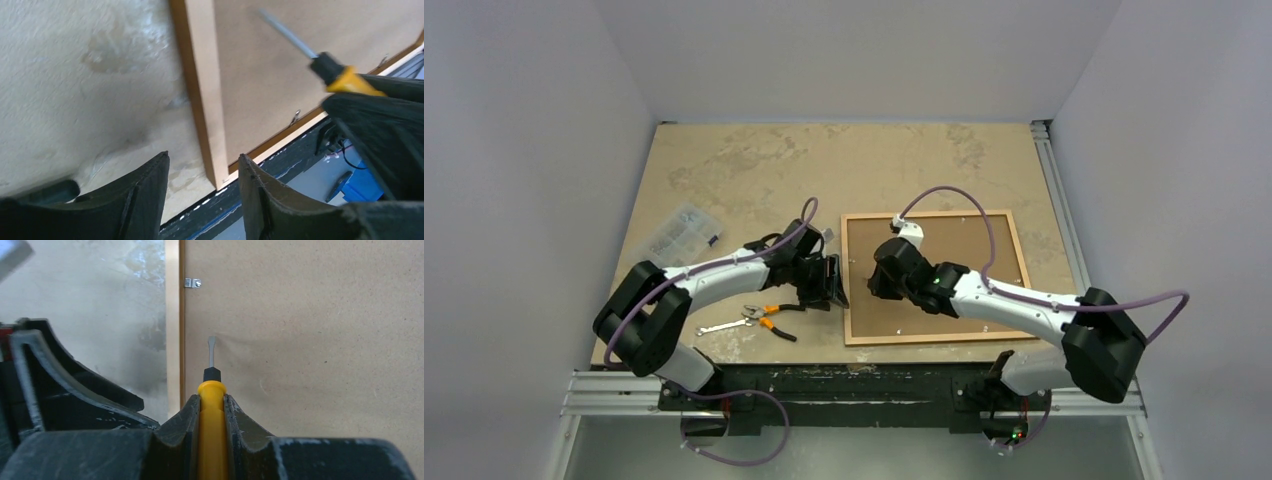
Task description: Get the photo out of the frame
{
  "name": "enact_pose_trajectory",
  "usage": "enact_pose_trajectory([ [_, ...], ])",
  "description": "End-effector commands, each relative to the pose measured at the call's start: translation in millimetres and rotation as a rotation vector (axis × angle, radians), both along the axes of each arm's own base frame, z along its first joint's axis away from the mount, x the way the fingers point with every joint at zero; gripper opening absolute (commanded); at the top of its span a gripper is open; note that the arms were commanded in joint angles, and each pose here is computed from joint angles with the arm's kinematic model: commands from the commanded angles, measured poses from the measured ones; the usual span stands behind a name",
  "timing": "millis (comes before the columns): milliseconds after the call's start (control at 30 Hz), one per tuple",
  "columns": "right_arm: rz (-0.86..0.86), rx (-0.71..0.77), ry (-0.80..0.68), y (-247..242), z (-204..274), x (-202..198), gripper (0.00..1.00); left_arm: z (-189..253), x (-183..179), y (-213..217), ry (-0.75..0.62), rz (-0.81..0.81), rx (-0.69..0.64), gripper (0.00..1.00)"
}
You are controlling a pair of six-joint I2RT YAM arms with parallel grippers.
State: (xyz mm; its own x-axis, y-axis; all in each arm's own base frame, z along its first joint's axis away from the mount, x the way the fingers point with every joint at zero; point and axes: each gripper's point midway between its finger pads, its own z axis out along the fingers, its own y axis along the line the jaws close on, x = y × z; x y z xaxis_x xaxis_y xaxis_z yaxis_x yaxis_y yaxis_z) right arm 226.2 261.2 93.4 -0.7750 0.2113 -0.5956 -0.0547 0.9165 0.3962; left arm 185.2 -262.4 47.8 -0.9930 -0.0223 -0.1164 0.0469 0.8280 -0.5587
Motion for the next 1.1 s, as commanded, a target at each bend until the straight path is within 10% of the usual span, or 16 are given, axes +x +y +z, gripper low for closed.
enact_pose_trajectory([
  [0, -0.035, 0.043, -0.058, 11, 20, 17, 0.00, 17, 18, -23, -0.088, 0.016, -0.103, 0.49],
  [1067, -0.032, -0.015, -0.109, 35, 0, 49, 0.00, -39, -6, -13, 0.057, 0.036, 0.054, 0.06],
])
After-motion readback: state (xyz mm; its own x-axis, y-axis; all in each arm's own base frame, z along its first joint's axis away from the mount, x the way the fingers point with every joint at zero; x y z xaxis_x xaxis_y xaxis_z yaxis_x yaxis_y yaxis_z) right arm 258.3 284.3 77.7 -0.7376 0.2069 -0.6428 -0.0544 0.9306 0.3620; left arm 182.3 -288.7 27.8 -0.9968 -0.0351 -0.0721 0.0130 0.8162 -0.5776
